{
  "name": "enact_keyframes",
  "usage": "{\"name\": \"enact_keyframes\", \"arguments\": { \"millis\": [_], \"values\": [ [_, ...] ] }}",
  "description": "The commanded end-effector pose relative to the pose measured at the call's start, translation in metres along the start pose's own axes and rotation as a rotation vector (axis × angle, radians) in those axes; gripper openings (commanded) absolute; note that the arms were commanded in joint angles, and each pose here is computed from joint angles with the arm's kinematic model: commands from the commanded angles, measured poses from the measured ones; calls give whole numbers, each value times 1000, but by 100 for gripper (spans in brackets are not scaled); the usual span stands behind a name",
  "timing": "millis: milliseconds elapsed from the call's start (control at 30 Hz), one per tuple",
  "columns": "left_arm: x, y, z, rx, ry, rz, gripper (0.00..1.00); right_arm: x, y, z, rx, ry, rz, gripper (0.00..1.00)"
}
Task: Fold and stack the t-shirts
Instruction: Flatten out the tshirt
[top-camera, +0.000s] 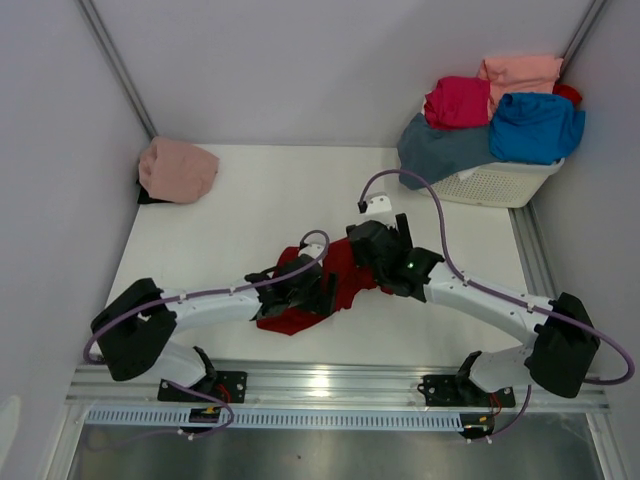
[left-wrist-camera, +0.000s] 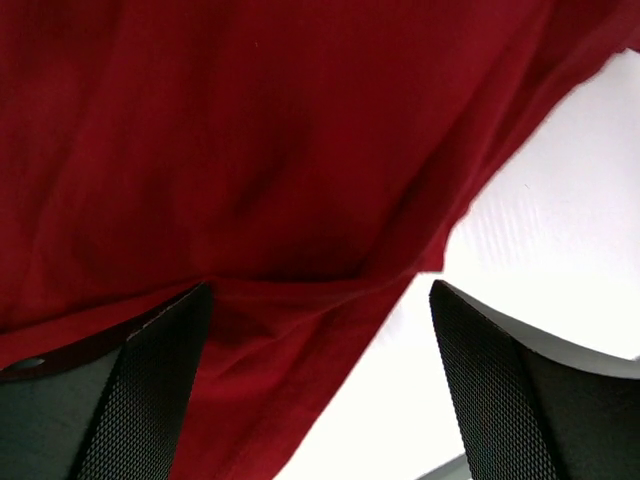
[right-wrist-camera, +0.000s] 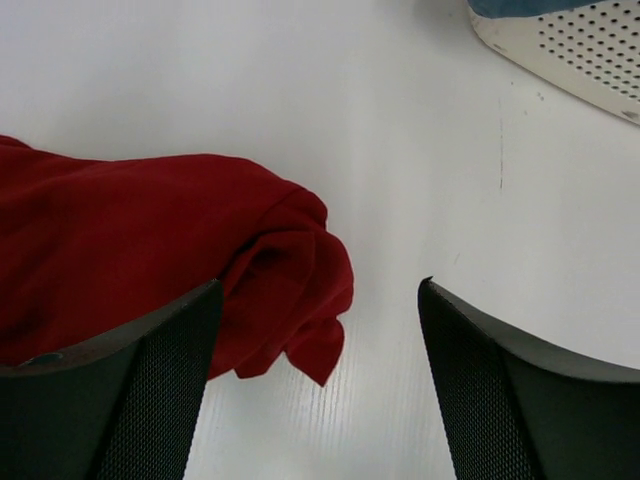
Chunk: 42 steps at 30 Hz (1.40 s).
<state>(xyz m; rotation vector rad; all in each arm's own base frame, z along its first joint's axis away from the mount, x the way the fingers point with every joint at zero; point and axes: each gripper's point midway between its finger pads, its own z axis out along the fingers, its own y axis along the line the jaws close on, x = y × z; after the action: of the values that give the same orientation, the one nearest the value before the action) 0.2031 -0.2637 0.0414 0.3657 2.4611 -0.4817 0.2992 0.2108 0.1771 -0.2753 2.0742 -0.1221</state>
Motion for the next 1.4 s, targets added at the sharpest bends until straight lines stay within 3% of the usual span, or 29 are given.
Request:
{"name": "enact_keyframes", "arguments": {
  "millis": [0, 100, 200, 267, 300, 400, 433, 633, 933, 1100, 1200, 1233, 1367],
  "values": [
    [-20, -5, 5, -46, -30, -31, 93, -10, -17, -9, 42, -43, 58, 82],
    [-21, 5, 9, -120, -17, -29, 93, -8, -21, -11, 39, -46, 63, 79],
    [-26, 8, 7, -146, -32, -28, 82, -2, -25, -7, 40, -40, 71, 73],
    [-30, 10, 4, -157, -49, -33, 65, 4, -23, -2, 27, -28, 95, 68],
    [-32, 12, 1, -168, -58, -38, 46, 19, -26, 6, 36, 2, 115, 65],
    [-35, 16, -4, -187, -74, -42, 16, 29, -36, 19, 63, 41, 187, 63],
    [-37, 17, -6, -191, -81, -43, 1, 31, -39, 23, 72, 54, 213, 62],
    [-57, 40, -33, -319, -172, -54, 1, 35, -31, 33, 36, 93, 319, 56],
    [-111, 67, -117, -398, -437, -137, 1, 67, 18, 52, -118, 227, 398, 43],
    [-112, 91, -145, -448, -487, -185, 1, 86, 33, 58, -150, 288, 419, 39],
    [-108, 100, -152, -465, -502, -212, 1, 94, 37, 62, -159, 303, 414, 29],
    [-108, 100, -157, -452, -518, -220, 1, 100, 38, 64, -159, 318, 408, 21],
    [-107, 95, -162, -389, -542, -236, 1, 108, 48, 71, -181, 347, 399, 3]
  ]
}}
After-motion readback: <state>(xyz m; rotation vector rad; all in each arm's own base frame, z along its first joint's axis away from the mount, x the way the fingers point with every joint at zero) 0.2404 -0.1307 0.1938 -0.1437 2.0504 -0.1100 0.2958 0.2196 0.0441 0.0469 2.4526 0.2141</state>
